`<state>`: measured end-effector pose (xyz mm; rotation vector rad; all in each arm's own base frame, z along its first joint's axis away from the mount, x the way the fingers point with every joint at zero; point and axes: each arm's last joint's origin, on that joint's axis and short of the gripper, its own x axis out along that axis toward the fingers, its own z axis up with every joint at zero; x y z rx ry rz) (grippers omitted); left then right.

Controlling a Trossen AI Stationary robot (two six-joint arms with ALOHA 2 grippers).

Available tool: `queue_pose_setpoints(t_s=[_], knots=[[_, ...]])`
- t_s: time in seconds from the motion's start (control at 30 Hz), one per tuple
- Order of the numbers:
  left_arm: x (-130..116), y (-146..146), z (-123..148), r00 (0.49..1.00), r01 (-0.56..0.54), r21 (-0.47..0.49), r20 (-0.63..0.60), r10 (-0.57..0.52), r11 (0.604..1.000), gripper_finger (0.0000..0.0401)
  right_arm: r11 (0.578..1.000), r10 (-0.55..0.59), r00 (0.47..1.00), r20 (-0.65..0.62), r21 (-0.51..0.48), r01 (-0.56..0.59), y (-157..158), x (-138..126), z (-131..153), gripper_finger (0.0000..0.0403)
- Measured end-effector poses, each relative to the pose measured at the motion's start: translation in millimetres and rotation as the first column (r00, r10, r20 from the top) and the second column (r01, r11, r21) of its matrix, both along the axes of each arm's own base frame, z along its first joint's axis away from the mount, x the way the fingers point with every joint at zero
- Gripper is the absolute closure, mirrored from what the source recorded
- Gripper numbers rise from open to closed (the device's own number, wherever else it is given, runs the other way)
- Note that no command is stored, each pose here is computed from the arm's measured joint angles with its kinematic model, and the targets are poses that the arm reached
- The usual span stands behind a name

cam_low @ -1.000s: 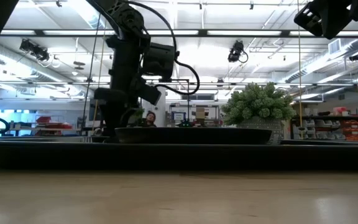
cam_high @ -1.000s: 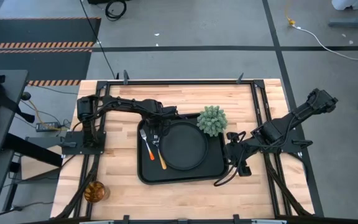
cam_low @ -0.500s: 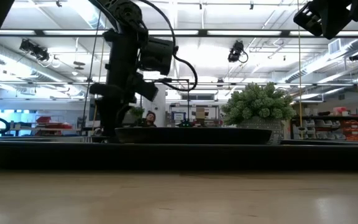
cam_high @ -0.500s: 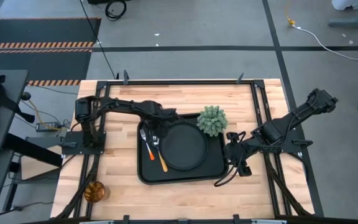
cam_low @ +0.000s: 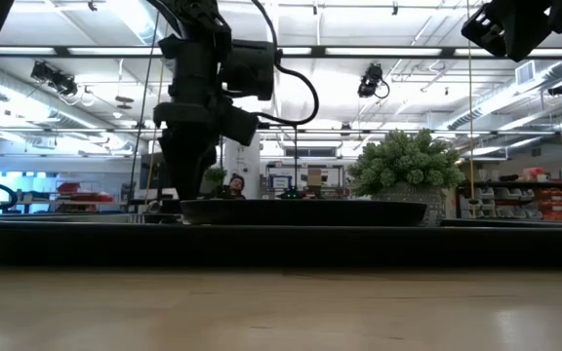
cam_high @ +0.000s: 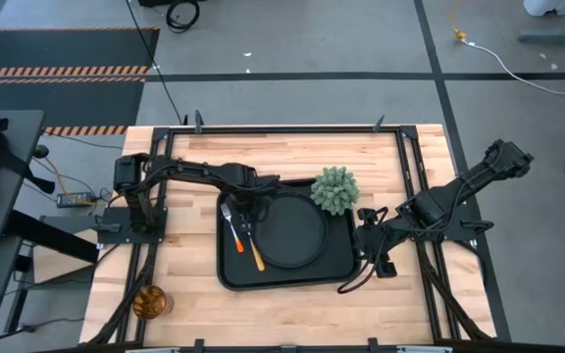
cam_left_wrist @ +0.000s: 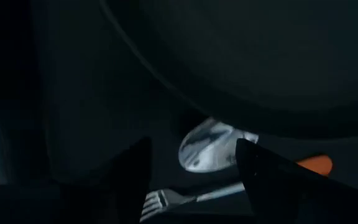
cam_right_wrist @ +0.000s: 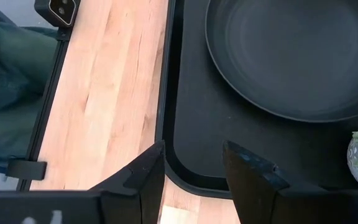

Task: Pick and place plate/cup/fork/spoon on tray
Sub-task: Adjust the utensils on the black tray

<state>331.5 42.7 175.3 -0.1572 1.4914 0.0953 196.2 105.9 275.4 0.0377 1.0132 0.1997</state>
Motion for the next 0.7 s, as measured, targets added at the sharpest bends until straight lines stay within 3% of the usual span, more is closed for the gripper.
queue_pose_setpoints(t_s=[0.2, 0.47, 0.7], knots=[[0.2, 0.1, -0.4, 1.0, -0.006, 0.006, 0.002, 0.006, 1.0, 0.0165, 1.0, -0.007, 1.0, -0.007, 0.002, 0.007, -0.2, -0.4, -0.3, 0.0236], [-18.4, -2.3, -28.7, 0.997, -0.04, -0.002, -0.069, 0.039, 0.999, 0.0165, 1.0, -0.005, 1.0, -0.007, 0.003, 0.005, -0.2, -0.4, -0.3, 0.0236], [-19.8, -2.1, -34.3, 0.997, -0.057, 0.007, -0.049, 0.057, 0.998, 0.0165, 1.0, -0.023, 1.0, -0.002, -0.005, 0.023, -6.3, 3.0, -0.2, 0.0236]])
